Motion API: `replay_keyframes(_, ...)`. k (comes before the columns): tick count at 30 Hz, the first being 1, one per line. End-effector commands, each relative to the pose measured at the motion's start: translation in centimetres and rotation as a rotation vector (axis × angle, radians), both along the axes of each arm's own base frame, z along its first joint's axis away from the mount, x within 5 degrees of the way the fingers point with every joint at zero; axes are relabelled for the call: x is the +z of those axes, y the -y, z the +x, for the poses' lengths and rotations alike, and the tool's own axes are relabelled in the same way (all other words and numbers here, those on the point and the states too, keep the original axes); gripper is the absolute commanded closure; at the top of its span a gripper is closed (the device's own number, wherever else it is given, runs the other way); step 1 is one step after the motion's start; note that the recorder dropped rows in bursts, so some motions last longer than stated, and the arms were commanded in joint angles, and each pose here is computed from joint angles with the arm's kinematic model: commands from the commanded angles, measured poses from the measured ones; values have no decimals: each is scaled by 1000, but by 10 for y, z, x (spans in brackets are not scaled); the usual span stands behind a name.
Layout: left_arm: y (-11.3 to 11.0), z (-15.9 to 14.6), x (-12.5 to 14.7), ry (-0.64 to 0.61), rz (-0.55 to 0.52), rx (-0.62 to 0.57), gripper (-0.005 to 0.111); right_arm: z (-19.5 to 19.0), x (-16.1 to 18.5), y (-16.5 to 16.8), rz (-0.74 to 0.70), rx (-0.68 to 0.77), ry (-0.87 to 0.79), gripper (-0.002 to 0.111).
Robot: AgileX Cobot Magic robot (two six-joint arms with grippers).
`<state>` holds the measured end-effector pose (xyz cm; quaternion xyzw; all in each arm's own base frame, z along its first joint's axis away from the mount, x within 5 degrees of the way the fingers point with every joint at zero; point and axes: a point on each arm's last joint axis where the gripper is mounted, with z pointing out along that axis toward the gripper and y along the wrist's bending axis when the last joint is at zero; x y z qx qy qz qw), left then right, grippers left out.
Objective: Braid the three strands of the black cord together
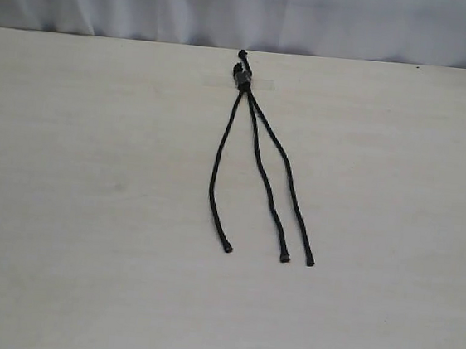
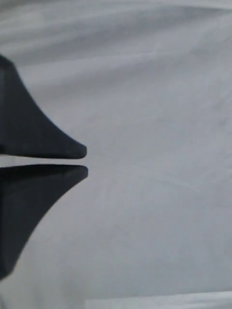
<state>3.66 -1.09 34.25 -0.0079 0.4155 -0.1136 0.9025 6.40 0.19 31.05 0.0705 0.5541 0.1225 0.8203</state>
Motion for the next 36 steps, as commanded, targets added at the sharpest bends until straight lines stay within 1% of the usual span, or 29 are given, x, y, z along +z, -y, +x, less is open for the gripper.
replay_keyframes(1, 15, 42, 16, -190, 269, -74, 107, 52, 17, -2, -74, 1, -267, 104)
replay_keyframes(2, 22, 53, 19, -219, 349, -133, 107, 65, 21, -4, -101, 14, -308, 104)
replay_keyframes(3, 24, 60, 21, -236, 385, -168, 107, 78, 24, -7, -130, 32, -352, 104)
replay_keyframes(4, 25, 70, 22, -271, 416, -177, 107, 90, 24, -11, -154, 51, -398, 104)
replay_keyframes(5, 24, 80, 25, -303, 449, -163, 107, 103, 25, -17, -193, 72, -449, 104)
replay_keyframes(8, 18, 107, 26, -383, 478, -120, 107, 136, 31, -39, -335, 139, -512, 104)
replay_keyframes(10, 16, 119, 27, -404, 496, -104, 107, 158, 33, -45, -373, 132, -574, 104)
replay_keyframes(12, 7, 137, 27, -469, 480, -38, 107, 182, 33, -43, -392, 76, -691, 104)
replay_keyframes(15, -12, 165, 17, -651, 414, 101, 107, 215, 20, -34, -416, -42, -924, 104)
replay_keyframes(17, -22, 185, 6, -781, 335, 158, 107, 231, 5, -32, -432, -84, -1056, 104)
replay_keyframes(19, -23, 202, -6, -901, 305, 191, 107, 247, -15, -37, -485, -50, -1143, 104)
replay_keyframes(21, -17, 219, -12, -1011, 315, 244, 107, 259, -36, -45, -538, 45, -1218, 104)
replay_keyframes(23, -3, 236, -20, -1157, 334, 302, 107, 270, -52, -55, -579, 154, -1281, 104)
replay_keyframes(24, 8, 243, -24, -1224, 364, 309, 107, 276, -60, -59, -596, 212, -1307, 104)
replay_keyframes(25, 21, 251, -29, -1290, 415, 286, 107, 281, -66, -63, -615, 263, -1334, 104)
replay_keyframes(26, 35, 260, -36, -1351, 467, 234, 107, 286, -72, -66, -627, 294, -1357, 104)
replay_keyframes(28, 63, 274, -54, -1444, 567, 93, 107, 295, -81, -70, -629, 323, -1391, 104)
replay_keyframes(30, 91, 285, -73, -1503, 618, -67, 107, 300, -88, -70, -639, 324, -1407, 104)
replay_keyframes(33, 125, 295, -99, -1581, 596, -237, 107, 306, -92, -59, -632, 293, -1405, 104)
replay_keyframes(34, 134, 298, -105, -1597, 600, -262, 107, 307, -92, -51, -617, 277, -1411, 104)
replay_keyframes(36, 155, 301, -121, -1619, 656, -305, 106, 309, -92, -34, -566, 237, -1423, 104)
